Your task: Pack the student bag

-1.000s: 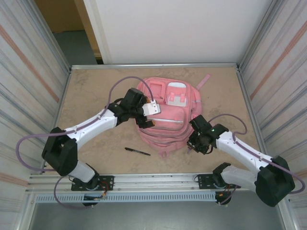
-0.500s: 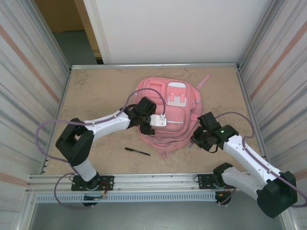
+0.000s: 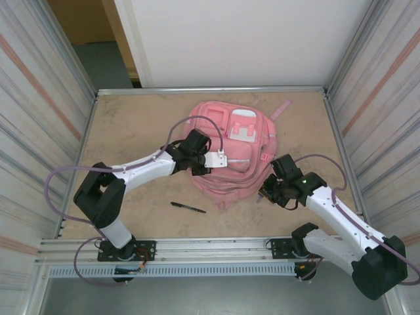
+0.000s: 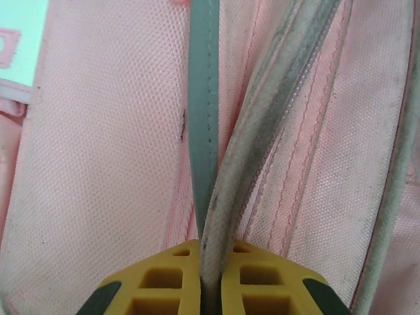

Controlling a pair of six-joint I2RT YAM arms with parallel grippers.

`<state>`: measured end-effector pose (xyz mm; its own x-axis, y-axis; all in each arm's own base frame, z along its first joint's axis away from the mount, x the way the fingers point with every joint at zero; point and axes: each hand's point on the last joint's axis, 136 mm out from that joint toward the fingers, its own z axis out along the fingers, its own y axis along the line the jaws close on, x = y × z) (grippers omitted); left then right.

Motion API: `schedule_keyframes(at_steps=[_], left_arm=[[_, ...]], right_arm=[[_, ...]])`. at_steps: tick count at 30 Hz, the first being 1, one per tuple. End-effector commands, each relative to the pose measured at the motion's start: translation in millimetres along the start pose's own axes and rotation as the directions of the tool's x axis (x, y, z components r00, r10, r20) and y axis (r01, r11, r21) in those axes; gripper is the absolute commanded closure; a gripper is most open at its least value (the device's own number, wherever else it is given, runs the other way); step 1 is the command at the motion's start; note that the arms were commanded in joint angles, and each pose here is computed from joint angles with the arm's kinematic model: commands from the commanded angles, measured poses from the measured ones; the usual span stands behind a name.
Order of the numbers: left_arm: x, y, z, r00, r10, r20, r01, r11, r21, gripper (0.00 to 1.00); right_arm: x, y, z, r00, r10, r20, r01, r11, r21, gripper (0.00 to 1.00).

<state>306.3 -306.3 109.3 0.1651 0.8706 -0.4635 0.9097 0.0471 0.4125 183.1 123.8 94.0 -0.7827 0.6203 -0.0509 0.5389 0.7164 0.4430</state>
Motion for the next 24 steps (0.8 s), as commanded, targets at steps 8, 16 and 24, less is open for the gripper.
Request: schedule_keyframes(at_steps=[8,16,24], left_arm=[[-69,6,-51,0.969,-0.152,0.196,0.120,0.979,0.166,1.00],[-97,43,-86,0.850,-0.439,0.292,0.377,0.893,0.246,1.00],[-91,42,-68,0.815,-0.539,0.212,0.479,0.833,0.278,1.00]], right_arm=[[0,58,-8,1.000,0.003,-0.024,-0.006,0.988,-0.155,1.00],[-7,110,-12,0.976,0.215,-0.031,-0.215,0.937,-0.275,0.98],[-8,148,-8,0.932,0.363,-0.014,-0.347,0.880,-0.324,0.98]])
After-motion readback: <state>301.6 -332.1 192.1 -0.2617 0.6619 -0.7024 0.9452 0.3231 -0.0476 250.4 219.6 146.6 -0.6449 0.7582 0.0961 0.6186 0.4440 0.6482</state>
